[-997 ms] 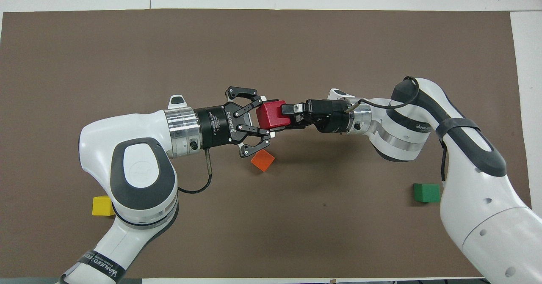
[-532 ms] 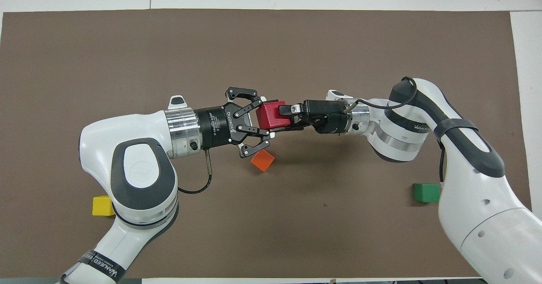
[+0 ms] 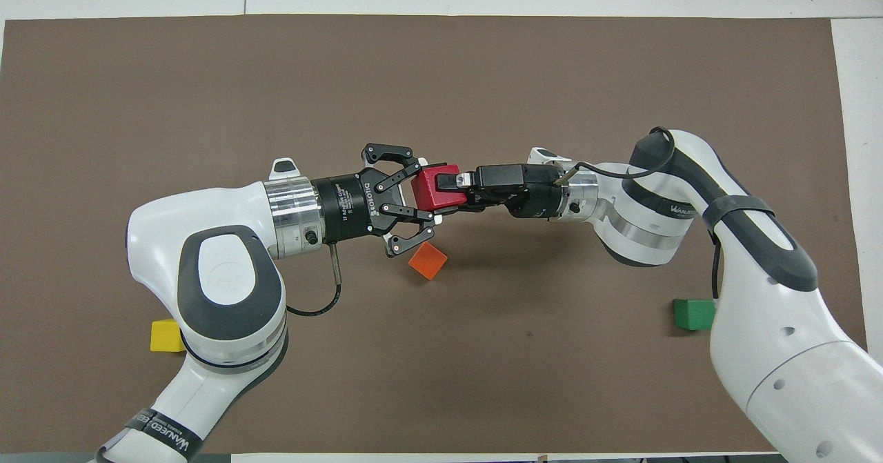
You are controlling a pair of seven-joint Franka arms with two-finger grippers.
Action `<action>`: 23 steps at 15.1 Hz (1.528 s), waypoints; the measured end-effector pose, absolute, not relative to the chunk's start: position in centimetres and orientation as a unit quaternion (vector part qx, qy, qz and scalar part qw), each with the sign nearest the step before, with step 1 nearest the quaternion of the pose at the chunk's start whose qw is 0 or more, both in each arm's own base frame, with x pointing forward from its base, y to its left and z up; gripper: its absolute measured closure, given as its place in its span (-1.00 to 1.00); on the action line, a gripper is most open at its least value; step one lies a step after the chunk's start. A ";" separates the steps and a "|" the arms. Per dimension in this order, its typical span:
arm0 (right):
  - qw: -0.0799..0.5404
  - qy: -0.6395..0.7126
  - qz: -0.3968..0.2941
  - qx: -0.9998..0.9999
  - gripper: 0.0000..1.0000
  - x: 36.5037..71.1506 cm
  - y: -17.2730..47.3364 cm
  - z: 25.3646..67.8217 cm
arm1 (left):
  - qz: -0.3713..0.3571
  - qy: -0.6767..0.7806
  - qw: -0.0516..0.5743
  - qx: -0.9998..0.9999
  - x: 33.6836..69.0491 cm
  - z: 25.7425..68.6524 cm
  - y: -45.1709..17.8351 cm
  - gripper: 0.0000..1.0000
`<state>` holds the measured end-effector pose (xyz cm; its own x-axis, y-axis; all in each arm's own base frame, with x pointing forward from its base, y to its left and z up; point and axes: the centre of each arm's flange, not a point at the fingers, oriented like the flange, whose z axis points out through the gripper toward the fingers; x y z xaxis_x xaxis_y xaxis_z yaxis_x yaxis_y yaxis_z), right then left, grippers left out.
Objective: Transfer red block to right arm and stack on blue block
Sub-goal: 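Open the left gripper and pull it back from the red block, then carry the red block with the right gripper above the blue block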
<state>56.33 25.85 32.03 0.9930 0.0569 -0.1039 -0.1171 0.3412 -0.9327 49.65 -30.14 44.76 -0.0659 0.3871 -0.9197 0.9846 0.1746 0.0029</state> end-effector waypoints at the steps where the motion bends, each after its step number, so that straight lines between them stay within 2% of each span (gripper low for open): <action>1: 0.818 0.027 0.053 -0.571 -0.11 56.3 25.9 32.0 | -0.353 0.639 0.423 0.537 49.7 44.8 -30.1 -0.10; 4: 0.819 0.027 0.053 -0.571 -0.11 56.3 25.9 32.0 | -0.353 0.639 0.423 0.536 49.6 44.7 -30.1 -0.10; 5: 0.818 0.027 0.054 -0.572 -0.11 56.3 25.9 32.0 | -0.354 0.639 0.423 0.537 49.6 44.8 -30.2 -0.21; 8: 0.813 0.029 0.056 -0.579 -0.11 56.0 26.7 31.7 | -0.354 0.638 0.423 0.538 49.5 44.9 -30.4 -0.84; 9: 0.812 0.030 0.056 -0.580 -0.11 56.0 26.8 31.7 | -0.354 0.638 0.423 0.537 49.5 44.9 -30.3 -0.99; 13: 0.810 0.032 0.054 -0.583 -0.11 56.0 26.8 31.6 | -0.352 0.640 0.427 0.533 50.2 44.9 -29.2 -1.00; 19: 0.794 0.067 0.048 -0.602 -0.11 56.9 26.2 33.6 | -0.344 0.604 0.446 0.564 52.3 43.0 -21.5 -1.00; 21: 0.777 0.095 0.037 -0.621 -0.11 57.5 25.5 35.7 | -0.325 0.574 0.425 0.620 52.2 42.5 -18.8 -1.00; 23: 0.734 0.131 0.021 -0.666 -0.11 58.1 24.2 37.9 | -0.301 0.532 0.389 0.690 52.0 42.1 -16.2 -1.00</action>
